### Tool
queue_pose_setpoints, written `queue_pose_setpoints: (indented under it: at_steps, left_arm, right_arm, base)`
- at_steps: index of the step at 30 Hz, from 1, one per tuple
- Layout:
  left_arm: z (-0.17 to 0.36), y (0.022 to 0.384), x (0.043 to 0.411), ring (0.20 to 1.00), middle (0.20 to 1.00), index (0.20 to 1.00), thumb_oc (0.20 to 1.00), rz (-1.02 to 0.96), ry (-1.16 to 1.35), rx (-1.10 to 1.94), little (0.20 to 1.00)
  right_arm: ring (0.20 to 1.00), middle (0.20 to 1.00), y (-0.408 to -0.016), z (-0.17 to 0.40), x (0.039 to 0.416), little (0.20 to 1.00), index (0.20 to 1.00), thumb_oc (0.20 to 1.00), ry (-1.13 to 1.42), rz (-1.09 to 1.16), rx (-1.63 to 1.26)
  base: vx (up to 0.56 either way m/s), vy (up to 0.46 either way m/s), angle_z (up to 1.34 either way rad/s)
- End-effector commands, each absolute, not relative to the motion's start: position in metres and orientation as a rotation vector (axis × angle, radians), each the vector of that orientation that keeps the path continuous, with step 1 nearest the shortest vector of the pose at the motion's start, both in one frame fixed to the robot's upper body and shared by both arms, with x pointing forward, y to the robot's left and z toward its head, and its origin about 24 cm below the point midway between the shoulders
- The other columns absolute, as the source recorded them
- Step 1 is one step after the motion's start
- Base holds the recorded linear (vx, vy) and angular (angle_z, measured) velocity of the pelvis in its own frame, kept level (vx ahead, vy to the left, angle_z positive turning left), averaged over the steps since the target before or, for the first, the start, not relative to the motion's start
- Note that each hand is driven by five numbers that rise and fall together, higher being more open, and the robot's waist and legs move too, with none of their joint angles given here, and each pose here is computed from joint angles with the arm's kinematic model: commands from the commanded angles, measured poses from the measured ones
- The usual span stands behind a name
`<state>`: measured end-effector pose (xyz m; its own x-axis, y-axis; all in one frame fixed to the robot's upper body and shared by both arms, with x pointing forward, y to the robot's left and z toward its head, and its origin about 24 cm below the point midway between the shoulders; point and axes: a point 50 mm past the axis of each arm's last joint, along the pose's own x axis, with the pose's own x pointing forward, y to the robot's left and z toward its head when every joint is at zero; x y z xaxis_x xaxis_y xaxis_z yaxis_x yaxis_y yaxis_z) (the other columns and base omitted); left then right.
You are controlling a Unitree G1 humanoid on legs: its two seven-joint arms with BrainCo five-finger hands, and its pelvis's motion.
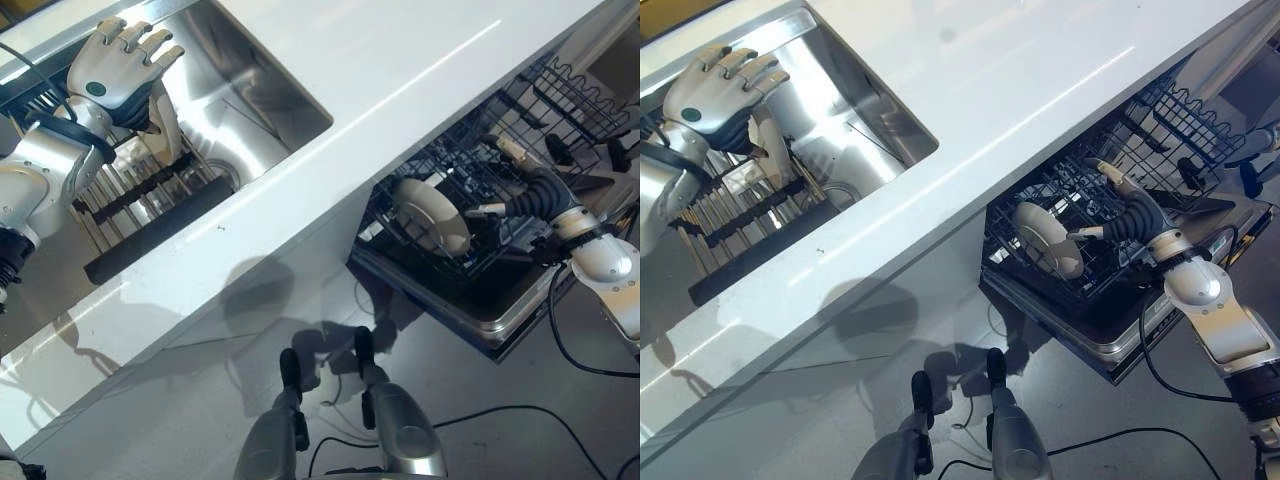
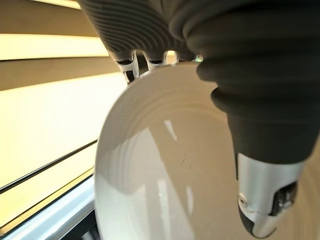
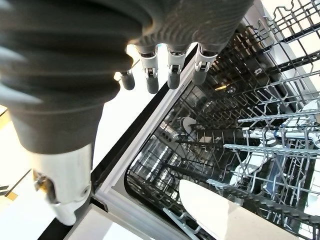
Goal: Pick up plates and place into dishwasher.
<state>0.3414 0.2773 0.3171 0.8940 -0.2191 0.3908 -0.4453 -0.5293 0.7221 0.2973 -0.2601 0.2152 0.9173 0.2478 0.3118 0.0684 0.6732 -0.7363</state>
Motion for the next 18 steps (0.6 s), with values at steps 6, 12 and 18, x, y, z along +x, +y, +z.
queue_pose_setpoints:
  at_steps: [6, 12, 18]
  left_arm:
    - [0.344, 0.301, 0.327, 0.2, 0.2, 0.2, 0.2, 0.4, -0.303, 2.171, 0.2]
    - [0.342, 0.308, 0.322, 0.2, 0.2, 0.2, 0.2, 0.403, -0.261, 2.18, 0.2]
    - [0.338, 0.316, 0.317, 0.2, 0.2, 0.2, 0.2, 0.42, -0.257, 2.163, 0.2]
  right_arm:
    - [1.0, 1.0, -0.262, 0.25, 0.287, 1.0, 1.0, 1.0, -0.53, 0.096, -0.867]
    - [1.0, 1.0, -0.262, 0.249, 0.284, 1.0, 1.0, 1.0, -0.537, 0.103, -0.869]
    - [1.0, 1.0, -0.263, 0.249, 0.279, 1.0, 1.0, 1.0, -0.54, 0.11, -0.869]
  base:
    - [0.0, 0.0, 0.0]
    - [0.0, 0.0, 0.0]
    - [0.02, -0.02, 0.0]
